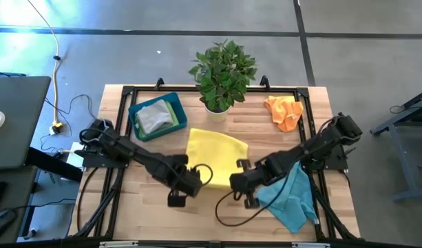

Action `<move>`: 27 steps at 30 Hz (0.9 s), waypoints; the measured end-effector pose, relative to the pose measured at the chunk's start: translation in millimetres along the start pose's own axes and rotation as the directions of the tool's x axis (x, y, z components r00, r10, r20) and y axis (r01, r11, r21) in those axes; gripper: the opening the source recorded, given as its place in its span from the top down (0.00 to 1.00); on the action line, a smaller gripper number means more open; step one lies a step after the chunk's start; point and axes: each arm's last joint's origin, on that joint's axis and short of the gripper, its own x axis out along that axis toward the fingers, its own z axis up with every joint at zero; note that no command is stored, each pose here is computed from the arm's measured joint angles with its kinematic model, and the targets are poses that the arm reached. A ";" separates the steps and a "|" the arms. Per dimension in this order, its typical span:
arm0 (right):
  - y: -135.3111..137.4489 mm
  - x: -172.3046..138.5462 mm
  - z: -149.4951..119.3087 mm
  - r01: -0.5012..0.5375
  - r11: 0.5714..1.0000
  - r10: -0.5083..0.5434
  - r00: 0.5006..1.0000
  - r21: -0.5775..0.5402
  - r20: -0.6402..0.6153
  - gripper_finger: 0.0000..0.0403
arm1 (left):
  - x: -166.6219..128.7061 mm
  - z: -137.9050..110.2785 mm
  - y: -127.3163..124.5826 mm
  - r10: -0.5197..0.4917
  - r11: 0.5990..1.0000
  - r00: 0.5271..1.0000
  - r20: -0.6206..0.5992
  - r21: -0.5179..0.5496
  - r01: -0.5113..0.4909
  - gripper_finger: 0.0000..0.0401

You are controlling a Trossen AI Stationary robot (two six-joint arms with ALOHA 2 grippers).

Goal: Fold microfiber towels
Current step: Fold the yellow towel

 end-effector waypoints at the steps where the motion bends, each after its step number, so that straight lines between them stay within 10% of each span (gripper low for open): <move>1: 2.8 2.7 0.3 -0.042 0.999 0.042 0.999 0.006 0.023 1.00 | 1.1 -0.8 -4.9 -0.029 1.000 1.000 0.002 0.006 0.029 1.00; 9: 7.2 20.0 -12.7 -0.245 0.969 0.245 0.970 0.036 0.009 1.00 | 3.8 3.5 -31.4 -0.253 0.966 0.967 0.022 0.069 0.251 1.00; 18: -6.1 23.5 -23.6 -0.029 1.000 0.029 0.998 -0.007 -0.050 1.00 | 20.1 8.0 -11.1 0.091 0.993 0.995 0.049 0.073 -0.094 1.00; 27: -38.1 30.5 -22.0 0.106 0.994 -0.108 0.989 -0.018 -0.097 1.00 | 46.0 17.1 13.5 0.241 0.968 0.969 -0.056 0.079 -0.237 1.00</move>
